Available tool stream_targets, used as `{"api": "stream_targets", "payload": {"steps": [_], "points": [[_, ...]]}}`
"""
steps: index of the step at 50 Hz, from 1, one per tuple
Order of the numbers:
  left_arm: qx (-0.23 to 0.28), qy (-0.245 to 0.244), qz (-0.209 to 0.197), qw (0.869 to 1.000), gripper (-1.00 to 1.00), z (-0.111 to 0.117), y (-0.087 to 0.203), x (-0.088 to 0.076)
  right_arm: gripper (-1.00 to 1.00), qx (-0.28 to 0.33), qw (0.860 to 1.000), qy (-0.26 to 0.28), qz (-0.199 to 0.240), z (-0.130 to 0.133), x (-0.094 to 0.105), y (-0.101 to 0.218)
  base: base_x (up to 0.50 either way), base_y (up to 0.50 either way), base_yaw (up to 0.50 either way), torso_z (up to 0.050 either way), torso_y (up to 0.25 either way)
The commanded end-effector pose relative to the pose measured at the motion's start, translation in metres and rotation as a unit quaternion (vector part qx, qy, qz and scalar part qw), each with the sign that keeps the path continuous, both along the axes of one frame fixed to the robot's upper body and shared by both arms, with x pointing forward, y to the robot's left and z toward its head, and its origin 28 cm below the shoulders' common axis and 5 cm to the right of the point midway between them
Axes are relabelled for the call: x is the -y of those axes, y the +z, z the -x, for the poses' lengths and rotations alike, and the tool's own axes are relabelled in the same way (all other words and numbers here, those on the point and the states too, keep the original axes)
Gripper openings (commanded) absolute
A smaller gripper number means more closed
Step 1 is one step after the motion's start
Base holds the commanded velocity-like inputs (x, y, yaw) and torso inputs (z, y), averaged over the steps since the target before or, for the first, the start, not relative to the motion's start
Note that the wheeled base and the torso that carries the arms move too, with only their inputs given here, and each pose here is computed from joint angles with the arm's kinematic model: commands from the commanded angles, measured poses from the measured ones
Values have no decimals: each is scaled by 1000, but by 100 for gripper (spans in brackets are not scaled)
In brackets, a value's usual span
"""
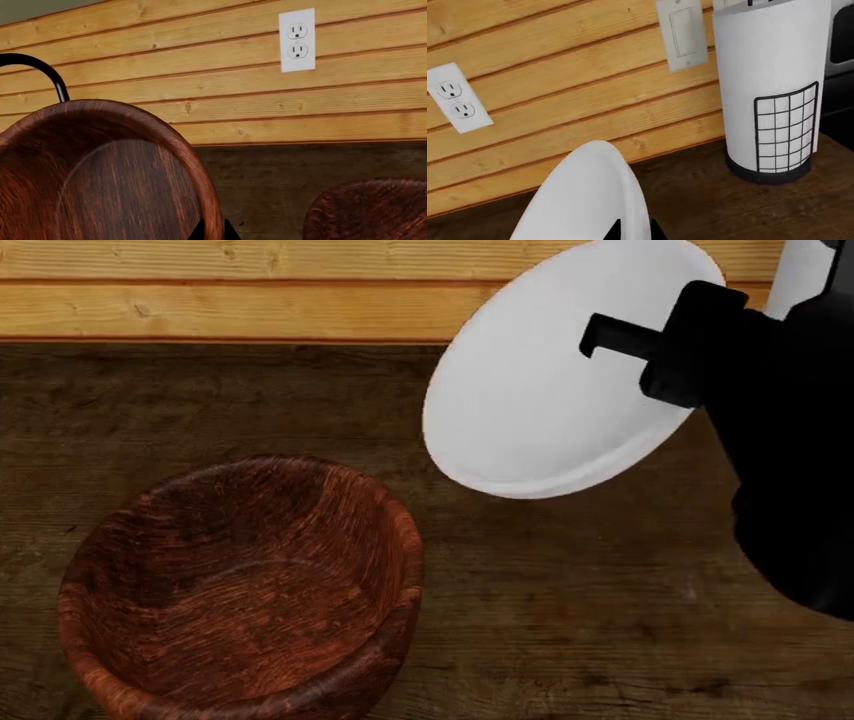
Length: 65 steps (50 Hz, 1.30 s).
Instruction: Stack the bowls from largest to smallest.
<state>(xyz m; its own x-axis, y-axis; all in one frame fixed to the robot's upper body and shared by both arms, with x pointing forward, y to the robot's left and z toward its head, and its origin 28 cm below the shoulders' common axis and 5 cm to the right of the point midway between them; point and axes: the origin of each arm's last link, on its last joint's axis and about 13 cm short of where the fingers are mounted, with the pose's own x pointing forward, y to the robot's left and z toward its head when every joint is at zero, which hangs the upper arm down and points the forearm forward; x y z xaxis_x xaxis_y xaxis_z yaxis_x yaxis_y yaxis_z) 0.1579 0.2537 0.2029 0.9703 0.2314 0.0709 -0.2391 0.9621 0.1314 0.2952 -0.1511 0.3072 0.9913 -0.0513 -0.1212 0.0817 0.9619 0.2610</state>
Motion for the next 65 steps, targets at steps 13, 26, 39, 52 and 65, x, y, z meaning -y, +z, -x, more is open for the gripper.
{"api": "stream_targets", "payload": {"steps": [13, 26, 39, 52, 65], "points": [[24, -4, 15, 1000, -100, -1, 4, -1, -100, 61, 983, 159, -75, 51, -41, 16, 0, 0, 0, 0, 0], [25, -8, 13, 1000, -100, 1, 5, -1, -100, 27, 970, 217, -103, 47, -66, -11, 0, 0, 0, 1, 1], [27, -8, 13, 1000, -100, 2, 6, -1, -100, -6, 959, 240, -152, 45, -81, -21, 0, 0, 0, 0, 1], [28, -6, 14, 999, -100, 3, 7, -2, -100, -58, 952, 244, -178, 32, -87, -51, 0, 0, 0, 0, 1], [28, -6, 13, 1000, -100, 3, 7, -3, -100, -84, 947, 249, -188, 29, -90, -67, 0, 0, 0, 1, 0]]}}
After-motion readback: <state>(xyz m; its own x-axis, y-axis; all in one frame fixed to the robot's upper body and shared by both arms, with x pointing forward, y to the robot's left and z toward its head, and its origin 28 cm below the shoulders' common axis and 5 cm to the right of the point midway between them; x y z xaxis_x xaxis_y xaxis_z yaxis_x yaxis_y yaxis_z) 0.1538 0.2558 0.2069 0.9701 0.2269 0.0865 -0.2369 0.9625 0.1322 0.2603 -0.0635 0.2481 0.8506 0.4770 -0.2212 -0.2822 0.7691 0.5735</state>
